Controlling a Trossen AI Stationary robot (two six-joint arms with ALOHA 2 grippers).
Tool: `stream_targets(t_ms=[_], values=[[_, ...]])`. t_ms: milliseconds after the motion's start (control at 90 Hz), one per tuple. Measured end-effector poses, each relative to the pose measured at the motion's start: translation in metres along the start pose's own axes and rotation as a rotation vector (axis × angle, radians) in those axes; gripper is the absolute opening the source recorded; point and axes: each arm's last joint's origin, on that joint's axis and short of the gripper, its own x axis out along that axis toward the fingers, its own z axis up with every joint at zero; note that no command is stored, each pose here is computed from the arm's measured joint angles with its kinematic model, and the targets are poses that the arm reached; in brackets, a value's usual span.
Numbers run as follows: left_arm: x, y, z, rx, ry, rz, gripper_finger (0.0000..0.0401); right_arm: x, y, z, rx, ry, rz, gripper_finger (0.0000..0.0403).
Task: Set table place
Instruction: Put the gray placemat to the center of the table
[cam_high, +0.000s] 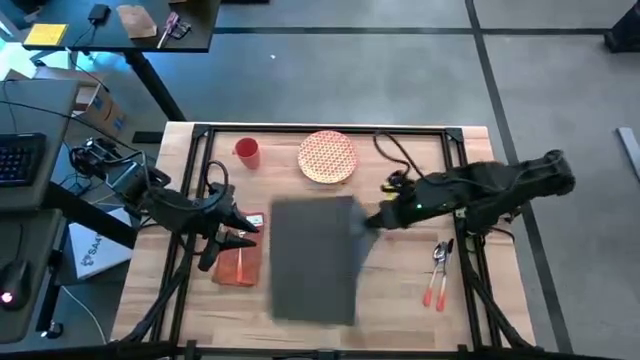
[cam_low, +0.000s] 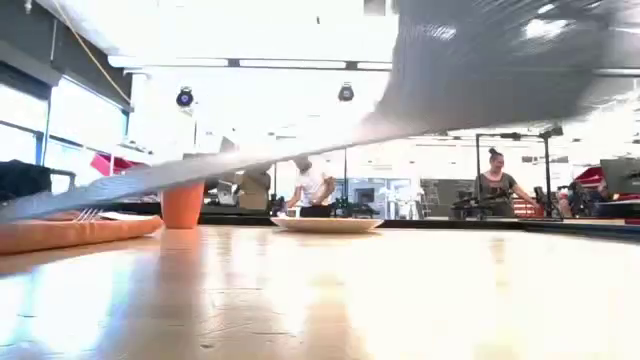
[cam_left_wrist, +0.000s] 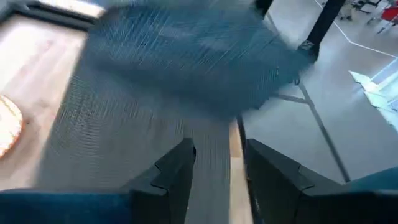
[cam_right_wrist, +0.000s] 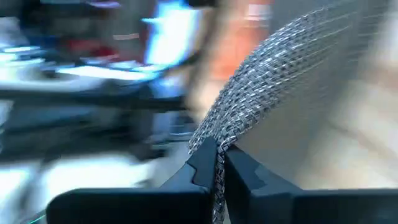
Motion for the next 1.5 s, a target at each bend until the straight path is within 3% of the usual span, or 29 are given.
stream_targets(t_ms=[156, 267, 444, 667, 756, 978, 1200, 1356, 1500], values=[[0.005, 0.0, -0.001, 0.009, -0.018, 0.041, 0.0131, -0.015, -0.043, 0.001, -0.076, 0.096, -0.413, 0.0], [0.015, -0.003, -0.003, 0.009, -0.018, 0.056, 0.0131, -0.005, -0.059, 0.007, -0.191, 0.166, -0.541, 0.0], [0.031, -0.005, -0.002, -0.017, -0.032, 0.068, 0.0131, 0.033, -0.081, 0.017, -0.276, 0.35, -0.457, 0.0], [0.059, 0.001, 0.005, -0.084, -0.058, 0.122, 0.0131, 0.077, -0.089, 0.017, -0.406, 0.452, -0.117, 0.0], [0.079, 0.01, 0.007, -0.1, -0.023, 0.14, 0.0131, 0.08, -0.086, 0.015, -0.419, 0.47, -0.044, 0.0], [0.182, 0.055, -0.011, -0.035, 0.235, 0.158, 0.0102, 0.07, -0.08, -0.004, -0.471, 0.563, -0.065, 0.0], [0.285, 0.115, -0.071, -0.091, 0.5, 0.253, 0.0049, 0.065, -0.085, -0.026, -0.506, 0.662, -0.138, 0.0], [0.325, 0.143, -0.12, -0.166, 0.67, 0.308, 0.0011, 0.062, -0.089, -0.032, -0.522, 0.686, -0.201, 0.0], [0.335, 0.139, -0.14, -0.285, 0.782, 0.235, 0.0003, 0.061, -0.092, -0.033, -0.56, 0.611, -0.273, 0.0]])
